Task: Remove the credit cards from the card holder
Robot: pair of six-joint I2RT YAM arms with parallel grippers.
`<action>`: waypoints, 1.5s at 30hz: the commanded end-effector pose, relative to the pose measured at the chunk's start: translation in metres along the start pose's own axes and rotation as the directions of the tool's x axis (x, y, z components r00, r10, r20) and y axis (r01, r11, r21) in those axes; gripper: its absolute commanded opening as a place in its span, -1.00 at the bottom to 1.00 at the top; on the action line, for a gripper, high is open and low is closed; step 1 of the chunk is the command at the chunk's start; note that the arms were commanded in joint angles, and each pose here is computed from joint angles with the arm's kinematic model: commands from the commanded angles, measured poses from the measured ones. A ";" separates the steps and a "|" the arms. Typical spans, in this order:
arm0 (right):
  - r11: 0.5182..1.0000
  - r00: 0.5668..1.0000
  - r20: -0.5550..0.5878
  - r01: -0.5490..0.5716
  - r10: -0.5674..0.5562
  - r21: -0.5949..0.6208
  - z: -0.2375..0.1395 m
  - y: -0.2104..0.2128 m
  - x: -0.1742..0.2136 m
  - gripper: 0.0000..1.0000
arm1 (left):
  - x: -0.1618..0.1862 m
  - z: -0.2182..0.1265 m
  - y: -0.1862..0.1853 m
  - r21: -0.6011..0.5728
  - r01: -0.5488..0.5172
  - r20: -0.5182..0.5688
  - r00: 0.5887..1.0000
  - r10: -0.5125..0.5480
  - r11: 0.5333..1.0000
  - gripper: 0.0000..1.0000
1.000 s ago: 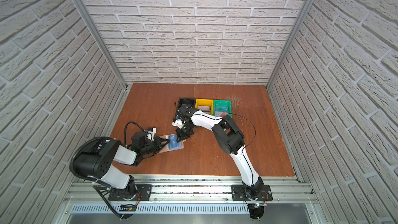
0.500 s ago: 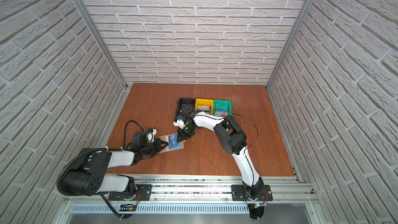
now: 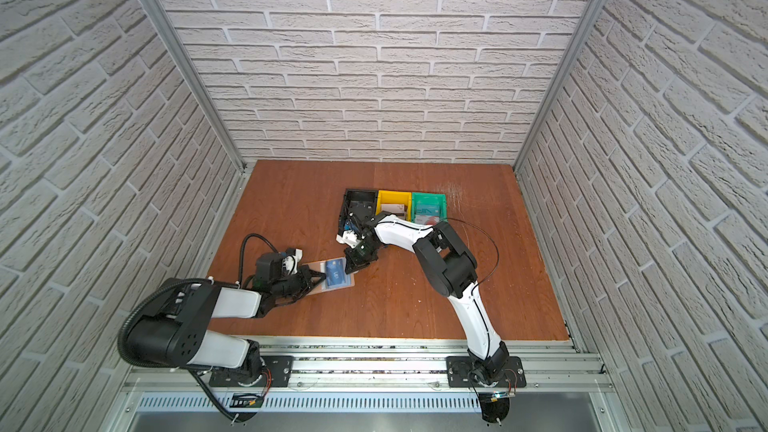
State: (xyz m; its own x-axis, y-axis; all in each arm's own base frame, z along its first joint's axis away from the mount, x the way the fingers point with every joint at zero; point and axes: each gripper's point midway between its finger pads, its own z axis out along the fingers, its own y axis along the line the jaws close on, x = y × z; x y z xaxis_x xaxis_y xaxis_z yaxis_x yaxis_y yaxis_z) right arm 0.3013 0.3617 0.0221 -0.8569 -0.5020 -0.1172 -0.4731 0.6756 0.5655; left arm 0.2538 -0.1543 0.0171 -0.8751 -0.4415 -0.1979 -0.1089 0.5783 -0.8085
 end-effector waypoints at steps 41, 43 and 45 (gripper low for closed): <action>0.972 0.992 -0.043 -0.107 0.119 0.208 -0.003 -0.056 0.028 -0.84 | -0.005 -0.025 0.011 -0.059 0.030 0.056 0.998 -0.027 0.998 -0.59; 0.968 0.991 -0.042 -0.117 0.129 0.221 -0.006 -0.061 0.030 -0.84 | -0.007 -0.023 0.009 -0.058 0.024 0.054 0.998 -0.021 0.998 -0.59; 0.966 0.990 -0.038 -0.124 0.136 0.225 -0.008 -0.065 0.031 -0.84 | -0.009 -0.019 0.008 -0.059 0.017 0.048 0.999 -0.014 0.998 -0.58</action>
State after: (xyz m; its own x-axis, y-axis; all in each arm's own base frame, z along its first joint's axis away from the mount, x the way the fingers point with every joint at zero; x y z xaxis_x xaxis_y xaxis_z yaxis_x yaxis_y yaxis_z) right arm 0.3059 0.3435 0.0186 -0.8843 -0.4575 -0.0930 -0.4334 0.7305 0.5277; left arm 0.2442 -0.1321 0.0242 -0.8511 -0.4919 -0.1833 -0.1690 0.5874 -0.7915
